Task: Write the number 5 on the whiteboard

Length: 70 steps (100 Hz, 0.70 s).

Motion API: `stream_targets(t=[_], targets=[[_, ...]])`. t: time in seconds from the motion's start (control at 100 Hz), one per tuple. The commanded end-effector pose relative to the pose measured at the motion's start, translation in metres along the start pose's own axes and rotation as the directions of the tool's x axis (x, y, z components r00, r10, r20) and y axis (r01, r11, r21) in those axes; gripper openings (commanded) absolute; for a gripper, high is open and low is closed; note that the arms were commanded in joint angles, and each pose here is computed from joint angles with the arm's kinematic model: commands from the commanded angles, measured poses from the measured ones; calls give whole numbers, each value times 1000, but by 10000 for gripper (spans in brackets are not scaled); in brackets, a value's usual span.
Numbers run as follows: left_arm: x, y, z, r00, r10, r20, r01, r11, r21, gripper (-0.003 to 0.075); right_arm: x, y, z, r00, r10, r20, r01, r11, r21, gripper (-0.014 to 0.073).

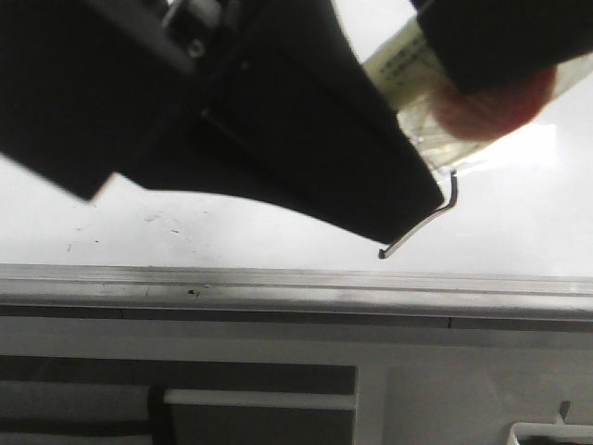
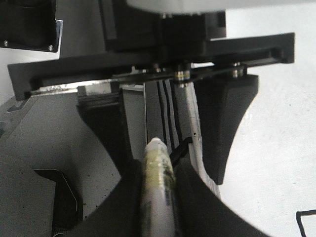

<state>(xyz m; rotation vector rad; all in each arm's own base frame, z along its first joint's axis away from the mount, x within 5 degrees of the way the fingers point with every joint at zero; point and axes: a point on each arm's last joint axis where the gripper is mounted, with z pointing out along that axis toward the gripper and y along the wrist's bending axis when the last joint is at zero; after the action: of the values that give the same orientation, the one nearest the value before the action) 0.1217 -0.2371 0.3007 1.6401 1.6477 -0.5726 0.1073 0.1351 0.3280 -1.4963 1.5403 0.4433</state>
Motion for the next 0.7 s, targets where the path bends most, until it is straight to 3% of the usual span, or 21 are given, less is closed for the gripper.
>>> stream_targets(t=[0.0,0.11,0.36,0.61,0.69], targets=[[-17,4,-9,995,-19,97,24,999,-47,388,-13,-7,-6,998,-7,63,3,998,60,-43],[-18,5,-9,994,-28,109,34,998,-55,300,-13,-7,-6,998,-7,63,3,998,60,-43],[-20,7,-9,991,-35,125,44,997,-71,-15,-12,-6,-6,998,-6,60,3,999,49,-43],[-20,7,-9,991,-35,125,44,997,-71,-20,-16,-6,-6,994,43,99,-48,998,45,-35],[-20,7,-9,991,-35,125,44,997,-71,-20,-16,-7,-6,994,45,101,-50,998,48,48]])
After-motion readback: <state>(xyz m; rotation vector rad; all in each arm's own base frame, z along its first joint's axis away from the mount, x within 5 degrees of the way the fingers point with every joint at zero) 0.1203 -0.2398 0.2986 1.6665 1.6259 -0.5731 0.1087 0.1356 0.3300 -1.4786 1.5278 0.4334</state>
